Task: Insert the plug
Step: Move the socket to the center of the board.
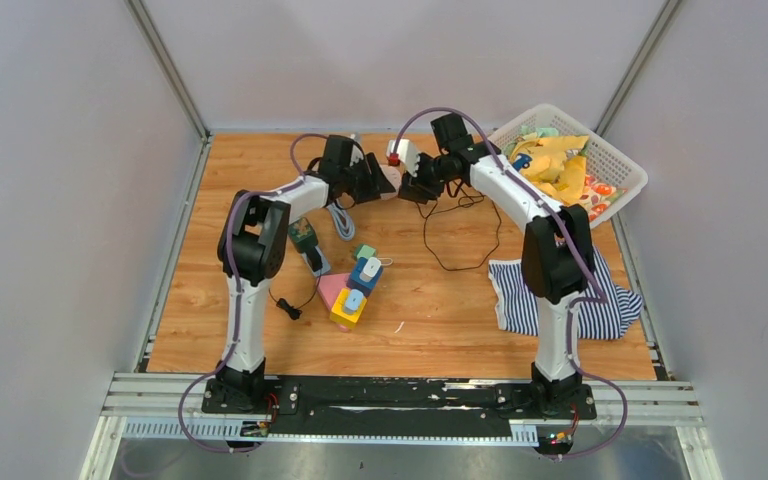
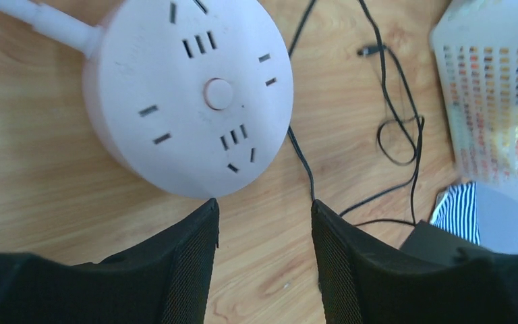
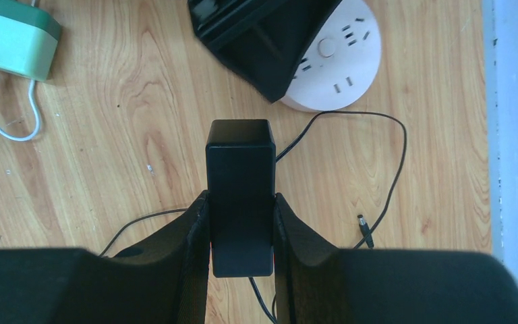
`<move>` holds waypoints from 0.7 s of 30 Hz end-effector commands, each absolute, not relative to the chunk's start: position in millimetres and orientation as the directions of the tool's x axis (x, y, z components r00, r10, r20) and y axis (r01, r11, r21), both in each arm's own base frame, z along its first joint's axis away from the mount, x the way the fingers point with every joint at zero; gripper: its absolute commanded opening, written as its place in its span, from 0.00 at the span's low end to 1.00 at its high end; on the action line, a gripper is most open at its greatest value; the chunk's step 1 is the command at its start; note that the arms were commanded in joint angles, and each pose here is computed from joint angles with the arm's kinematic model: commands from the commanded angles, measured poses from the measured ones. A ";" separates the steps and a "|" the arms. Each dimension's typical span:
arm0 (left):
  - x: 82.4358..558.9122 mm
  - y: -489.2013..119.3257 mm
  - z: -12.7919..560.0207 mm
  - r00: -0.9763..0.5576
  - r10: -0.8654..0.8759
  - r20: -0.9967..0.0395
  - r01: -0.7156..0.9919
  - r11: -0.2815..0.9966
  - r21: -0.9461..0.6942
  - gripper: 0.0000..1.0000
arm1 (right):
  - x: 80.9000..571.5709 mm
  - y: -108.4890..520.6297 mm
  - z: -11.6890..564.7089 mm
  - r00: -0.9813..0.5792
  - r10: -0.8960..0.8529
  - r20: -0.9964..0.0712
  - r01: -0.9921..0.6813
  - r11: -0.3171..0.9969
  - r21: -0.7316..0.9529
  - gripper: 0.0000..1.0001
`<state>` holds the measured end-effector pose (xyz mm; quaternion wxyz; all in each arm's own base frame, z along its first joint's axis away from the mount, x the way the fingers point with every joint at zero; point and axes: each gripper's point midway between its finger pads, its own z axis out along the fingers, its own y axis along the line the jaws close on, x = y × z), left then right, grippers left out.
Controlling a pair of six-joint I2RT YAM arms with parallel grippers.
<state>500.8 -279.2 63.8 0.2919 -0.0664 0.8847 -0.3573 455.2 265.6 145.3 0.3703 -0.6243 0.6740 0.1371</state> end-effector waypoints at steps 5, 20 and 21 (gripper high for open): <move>553.9 -272.2 89.2 -0.733 -0.415 -0.538 0.081 0.733 -0.676 0.61 | 467.2 260.2 143.3 0.067 -0.760 -0.647 -0.937 0.176 -0.303 0.00; 608.0 -255.7 78.6 -0.618 -0.450 -0.644 0.034 0.803 -0.594 0.61 | 479.9 237.5 153.5 0.044 -0.782 -0.621 -0.904 0.234 -0.358 0.00; 610.1 -256.7 71.0 -0.630 -0.454 -0.630 0.031 0.796 -0.605 0.59 | 479.9 237.9 154.6 0.045 -0.779 -0.626 -0.904 0.235 -0.357 0.00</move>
